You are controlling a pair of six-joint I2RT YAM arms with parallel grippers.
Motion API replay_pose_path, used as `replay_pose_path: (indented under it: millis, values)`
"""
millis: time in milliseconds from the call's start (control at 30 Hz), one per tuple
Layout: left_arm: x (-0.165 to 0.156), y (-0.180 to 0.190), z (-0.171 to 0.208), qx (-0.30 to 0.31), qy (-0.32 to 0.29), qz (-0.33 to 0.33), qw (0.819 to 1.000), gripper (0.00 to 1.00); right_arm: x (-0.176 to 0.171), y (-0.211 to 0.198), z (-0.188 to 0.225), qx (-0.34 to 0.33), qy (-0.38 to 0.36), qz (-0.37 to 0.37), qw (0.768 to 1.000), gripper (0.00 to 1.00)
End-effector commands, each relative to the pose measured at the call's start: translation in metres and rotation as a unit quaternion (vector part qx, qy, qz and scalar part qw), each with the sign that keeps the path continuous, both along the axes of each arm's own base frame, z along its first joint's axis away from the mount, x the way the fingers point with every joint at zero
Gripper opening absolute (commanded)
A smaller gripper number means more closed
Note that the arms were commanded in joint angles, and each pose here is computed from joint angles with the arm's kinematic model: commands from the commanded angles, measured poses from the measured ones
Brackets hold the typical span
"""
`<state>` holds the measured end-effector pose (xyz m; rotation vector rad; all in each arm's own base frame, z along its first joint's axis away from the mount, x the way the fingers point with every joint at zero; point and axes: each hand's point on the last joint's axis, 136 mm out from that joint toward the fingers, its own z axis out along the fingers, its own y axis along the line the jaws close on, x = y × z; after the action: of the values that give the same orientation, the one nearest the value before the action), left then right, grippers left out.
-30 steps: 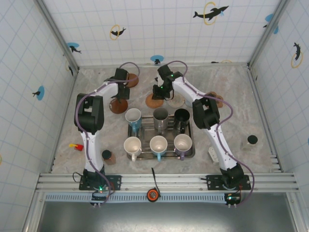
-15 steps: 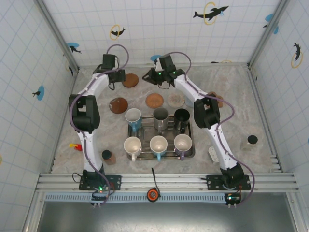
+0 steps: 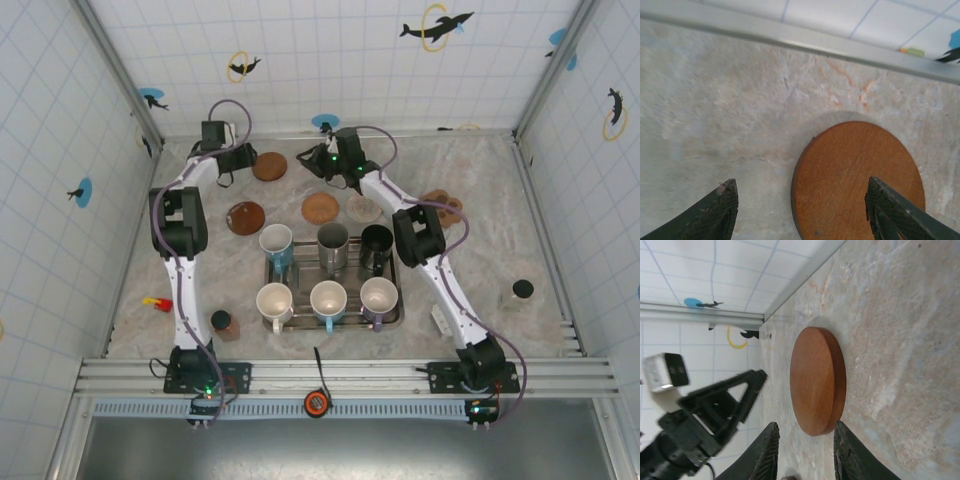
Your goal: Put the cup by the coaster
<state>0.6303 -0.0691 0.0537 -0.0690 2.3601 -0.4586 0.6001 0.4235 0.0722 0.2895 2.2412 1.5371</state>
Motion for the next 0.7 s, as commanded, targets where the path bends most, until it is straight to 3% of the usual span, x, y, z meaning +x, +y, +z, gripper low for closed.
replay_pose_path:
  millis: [0,300,667]
  values:
    - [0.015,-0.012,0.009,-0.033,-0.027,-0.015,0.999,0.68,0.015,-0.002,0.028,0.029,-0.046,-0.015,0.998,0.33]
    - [0.037,-0.024,-0.004,-0.079,-0.013,-0.036,0.996,0.68,0.022,-0.011,0.012,0.026,-0.035,-0.029,0.999,0.34]
    - [0.032,-0.043,-0.031,-0.129,0.009,-0.074,0.989,0.67,0.021,-0.017,-0.004,0.01,-0.014,-0.029,0.999,0.33]
